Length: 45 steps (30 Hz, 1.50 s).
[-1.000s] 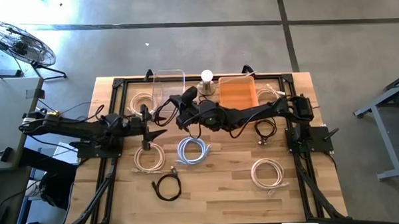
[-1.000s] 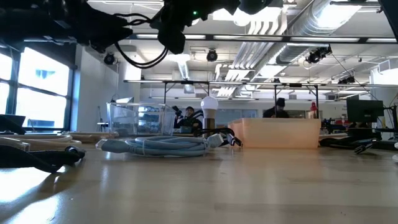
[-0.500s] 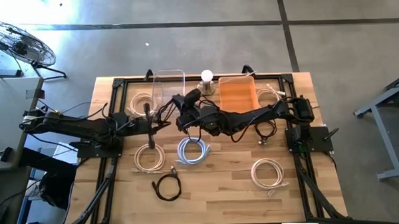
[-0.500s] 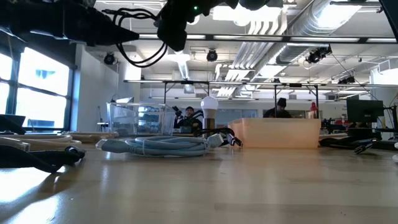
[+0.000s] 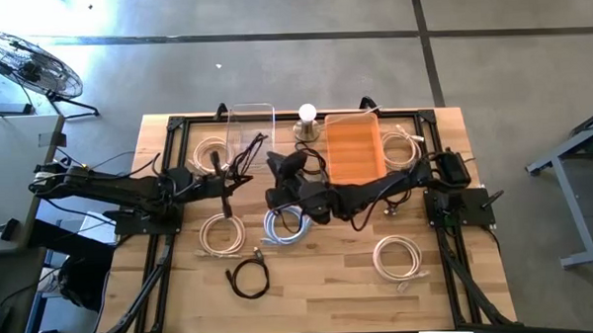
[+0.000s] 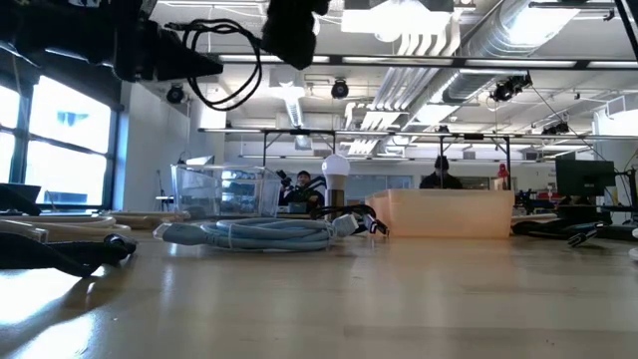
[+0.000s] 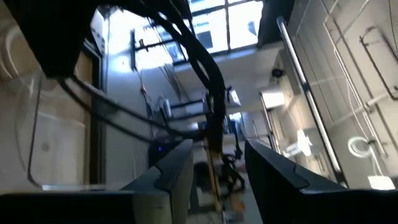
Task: Pick & Place USB Port
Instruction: Put the black charger cable into the transparent bin
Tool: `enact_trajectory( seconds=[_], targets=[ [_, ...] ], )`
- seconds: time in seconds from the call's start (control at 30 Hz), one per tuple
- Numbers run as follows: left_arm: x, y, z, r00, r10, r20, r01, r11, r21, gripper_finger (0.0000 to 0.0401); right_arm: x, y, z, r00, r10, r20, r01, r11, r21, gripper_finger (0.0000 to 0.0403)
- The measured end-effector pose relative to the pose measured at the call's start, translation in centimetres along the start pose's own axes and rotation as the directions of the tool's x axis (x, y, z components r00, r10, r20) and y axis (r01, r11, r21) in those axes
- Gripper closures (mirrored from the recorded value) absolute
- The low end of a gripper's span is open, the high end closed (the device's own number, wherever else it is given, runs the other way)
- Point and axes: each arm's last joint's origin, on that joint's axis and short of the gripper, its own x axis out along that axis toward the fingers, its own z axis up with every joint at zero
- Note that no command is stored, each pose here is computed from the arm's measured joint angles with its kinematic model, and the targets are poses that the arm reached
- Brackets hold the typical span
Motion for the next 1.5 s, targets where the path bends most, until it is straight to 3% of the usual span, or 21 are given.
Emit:
enact_trajectory(
  seconds=[0.1,0.23,0.5,0.63,0.77,0.97,1.13,1.5],
  targets=[
    [0.0,0.2,-0.6,0.980,0.110,-0.166,-0.091,0.989,0.119,0.0400,-0.8,0.1,0.1,0.995,-0.019,-0.099,0.015,0.999,-0.039,0.0257],
    [-0.2,1.2,0.2,0.912,0.214,-0.350,-0.127,0.959,0.255,0.0401,-1.3,0.7,-0.1,0.989,0.002,-0.149,-0.011,0.998,-0.063,0.0259],
    [1.3,4.0,2.8,0.856,0.211,-0.471,-0.025,0.929,0.370,0.0401,-1.3,0.5,-0.7,0.978,0.005,-0.208,-0.007,1.000,-0.007,0.0265],
    [3.0,5.9,2.1,0.824,0.127,-0.552,0.067,0.946,0.317,0.0401,-1.4,0.1,-0.8,0.974,-0.004,-0.225,0.005,1.000,0.006,0.0265],
    [4.5,7.9,0.3,0.802,0.016,-0.597,0.128,0.972,0.197,0.0401,-1.9,-0.2,-0.7,0.975,-0.003,-0.221,0.004,1.000,0.006,0.0265],
    [5.3,9.9,-2.4,0.769,-0.072,-0.635,0.100,0.995,0.008,0.0401,-3.6,-1.1,-0.2,0.981,0.003,-0.192,0.004,0.999,0.036,0.0265],
    [5.6,10.3,-3.4,0.766,-0.153,-0.624,0.092,0.987,-0.129,0.0396,-4.6,-1.4,0.3,0.986,0.008,-0.168,0.000,0.999,0.048,0.0265],
    [5.8,10.3,-3.5,0.765,-0.156,-0.625,0.079,0.986,-0.149,0.0336,-4.7,-1.1,0.1,0.983,0.013,-0.182,-0.006,0.999,0.039,0.0265]
  ],
)
